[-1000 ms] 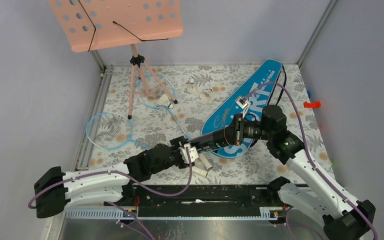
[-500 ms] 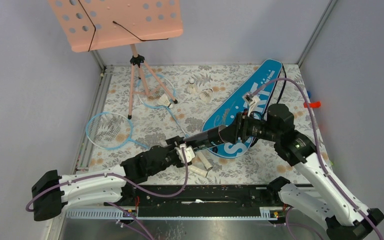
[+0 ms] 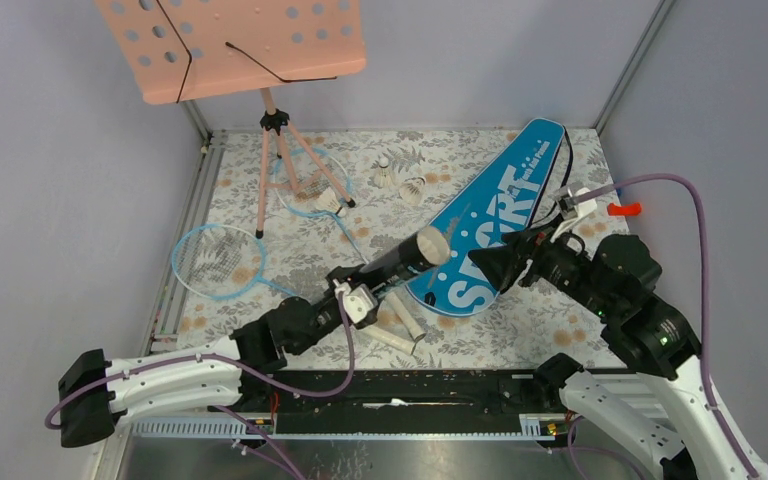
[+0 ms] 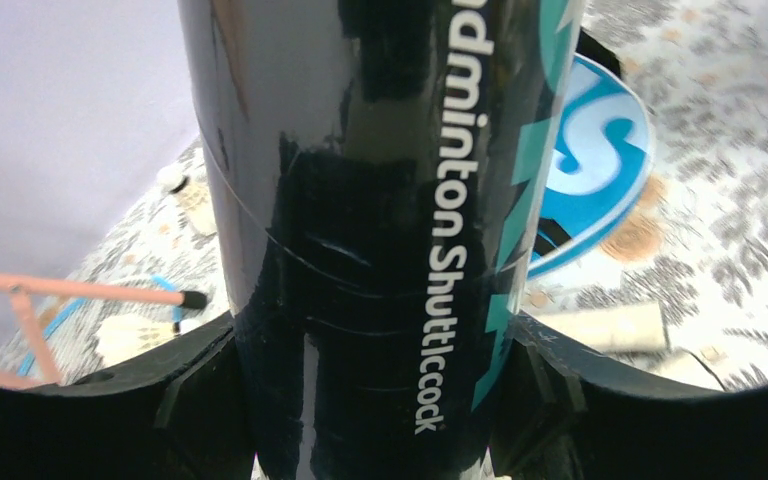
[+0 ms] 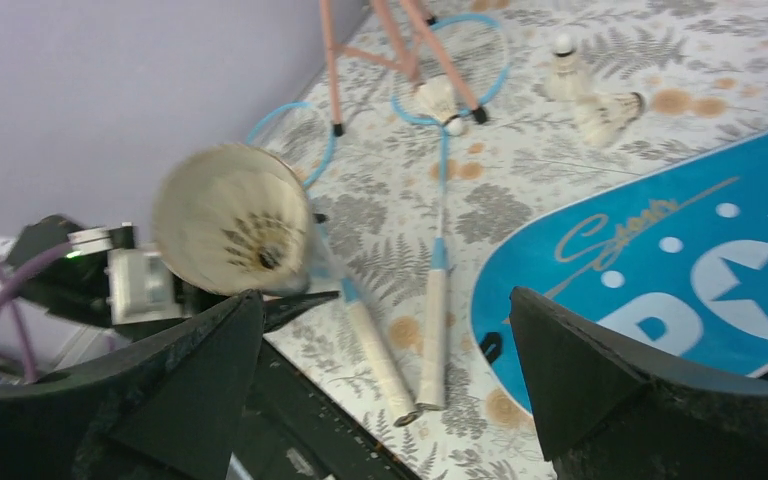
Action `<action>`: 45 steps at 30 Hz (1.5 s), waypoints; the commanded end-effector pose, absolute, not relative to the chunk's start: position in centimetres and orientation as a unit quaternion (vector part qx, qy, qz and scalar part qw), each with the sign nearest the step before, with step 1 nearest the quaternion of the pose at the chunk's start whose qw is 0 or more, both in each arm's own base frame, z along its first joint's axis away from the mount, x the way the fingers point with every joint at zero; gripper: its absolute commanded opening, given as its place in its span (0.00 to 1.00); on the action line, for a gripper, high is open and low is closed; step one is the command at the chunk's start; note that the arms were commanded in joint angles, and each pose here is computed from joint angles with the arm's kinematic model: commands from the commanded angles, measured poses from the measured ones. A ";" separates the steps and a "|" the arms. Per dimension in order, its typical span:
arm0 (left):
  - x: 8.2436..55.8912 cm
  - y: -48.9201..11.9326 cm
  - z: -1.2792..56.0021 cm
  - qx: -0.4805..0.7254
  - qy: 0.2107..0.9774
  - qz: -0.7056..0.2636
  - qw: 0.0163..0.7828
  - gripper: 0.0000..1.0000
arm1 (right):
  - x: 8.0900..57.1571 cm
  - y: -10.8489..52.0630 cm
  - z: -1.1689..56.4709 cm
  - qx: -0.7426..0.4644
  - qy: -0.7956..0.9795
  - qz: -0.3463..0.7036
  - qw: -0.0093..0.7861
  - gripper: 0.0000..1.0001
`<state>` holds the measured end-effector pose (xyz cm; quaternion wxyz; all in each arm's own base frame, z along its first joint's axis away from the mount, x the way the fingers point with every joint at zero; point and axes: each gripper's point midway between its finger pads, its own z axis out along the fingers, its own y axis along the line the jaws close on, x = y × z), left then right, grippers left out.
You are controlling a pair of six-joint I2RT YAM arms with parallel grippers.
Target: Pack up the badminton gear
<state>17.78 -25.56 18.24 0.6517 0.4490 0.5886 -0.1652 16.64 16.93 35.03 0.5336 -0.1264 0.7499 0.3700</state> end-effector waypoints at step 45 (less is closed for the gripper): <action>22.8 -9.9 23.4 -0.036 0.695 0.039 0.717 0.07 | 56.1 28.5 4.9 -0.566 0.728 -0.132 0.364 0.13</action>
